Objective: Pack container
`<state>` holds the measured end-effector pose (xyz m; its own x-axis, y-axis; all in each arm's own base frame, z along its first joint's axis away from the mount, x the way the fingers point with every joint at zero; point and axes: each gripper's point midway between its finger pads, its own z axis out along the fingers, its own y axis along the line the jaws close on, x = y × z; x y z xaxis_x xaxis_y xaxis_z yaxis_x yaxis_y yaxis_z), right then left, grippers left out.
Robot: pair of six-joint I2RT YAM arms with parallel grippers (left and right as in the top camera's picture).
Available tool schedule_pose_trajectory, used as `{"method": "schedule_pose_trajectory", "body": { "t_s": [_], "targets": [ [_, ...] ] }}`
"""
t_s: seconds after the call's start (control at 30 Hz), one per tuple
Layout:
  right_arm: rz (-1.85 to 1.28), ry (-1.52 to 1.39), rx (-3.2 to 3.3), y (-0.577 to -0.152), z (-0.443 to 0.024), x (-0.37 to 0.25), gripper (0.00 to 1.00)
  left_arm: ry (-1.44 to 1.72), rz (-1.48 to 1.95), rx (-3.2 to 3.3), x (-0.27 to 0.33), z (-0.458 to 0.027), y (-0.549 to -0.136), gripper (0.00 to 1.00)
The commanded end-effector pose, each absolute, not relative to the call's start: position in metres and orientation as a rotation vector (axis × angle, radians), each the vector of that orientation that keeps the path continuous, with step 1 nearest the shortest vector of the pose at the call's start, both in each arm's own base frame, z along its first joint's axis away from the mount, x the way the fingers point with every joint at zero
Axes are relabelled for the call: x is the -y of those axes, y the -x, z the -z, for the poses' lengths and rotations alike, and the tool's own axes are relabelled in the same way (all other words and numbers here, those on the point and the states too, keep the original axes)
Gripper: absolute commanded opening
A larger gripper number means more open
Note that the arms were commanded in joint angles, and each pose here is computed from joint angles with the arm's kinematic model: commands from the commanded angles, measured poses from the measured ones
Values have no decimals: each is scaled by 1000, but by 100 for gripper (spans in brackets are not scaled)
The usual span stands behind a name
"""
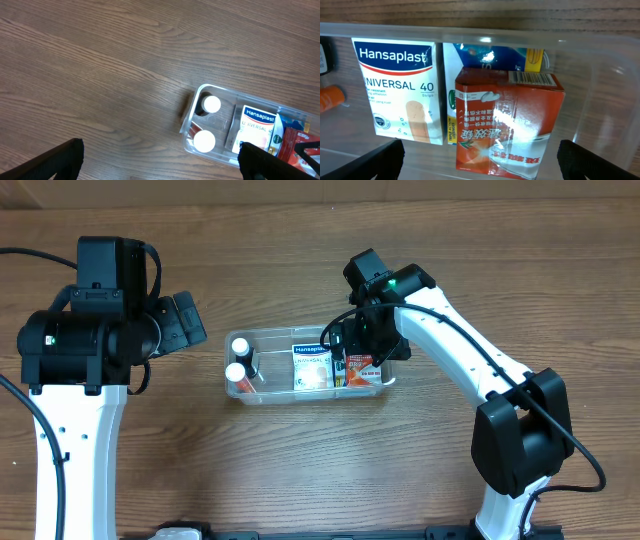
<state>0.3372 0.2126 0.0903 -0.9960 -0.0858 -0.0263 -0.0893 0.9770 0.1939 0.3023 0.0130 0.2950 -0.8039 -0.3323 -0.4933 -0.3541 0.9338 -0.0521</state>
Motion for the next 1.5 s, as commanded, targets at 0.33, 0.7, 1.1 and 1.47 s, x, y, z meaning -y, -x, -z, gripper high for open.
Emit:
{"method": "schedule_pose_trajectory", "body": {
  "t_s": [0.33, 0.7, 1.1, 1.47],
  "targets": [
    [-111, -294, -2377, -451, -292, -60, 100, 389, -40, -2430, -13, -321, -333, 100],
    [-61, -417, -2207, -366, -363, 3, 100, 114, -7, -2355, 0, -330, -297, 100],
    [-140, -411, -2134, -222, -212, -3, 100, 124, 70, -2211, 3, -269, -195, 100],
    [-117, -414, -2198, -213, -199, -1, 100, 126, 64, -2272, 3, -257, -186, 100]
  ]
}}
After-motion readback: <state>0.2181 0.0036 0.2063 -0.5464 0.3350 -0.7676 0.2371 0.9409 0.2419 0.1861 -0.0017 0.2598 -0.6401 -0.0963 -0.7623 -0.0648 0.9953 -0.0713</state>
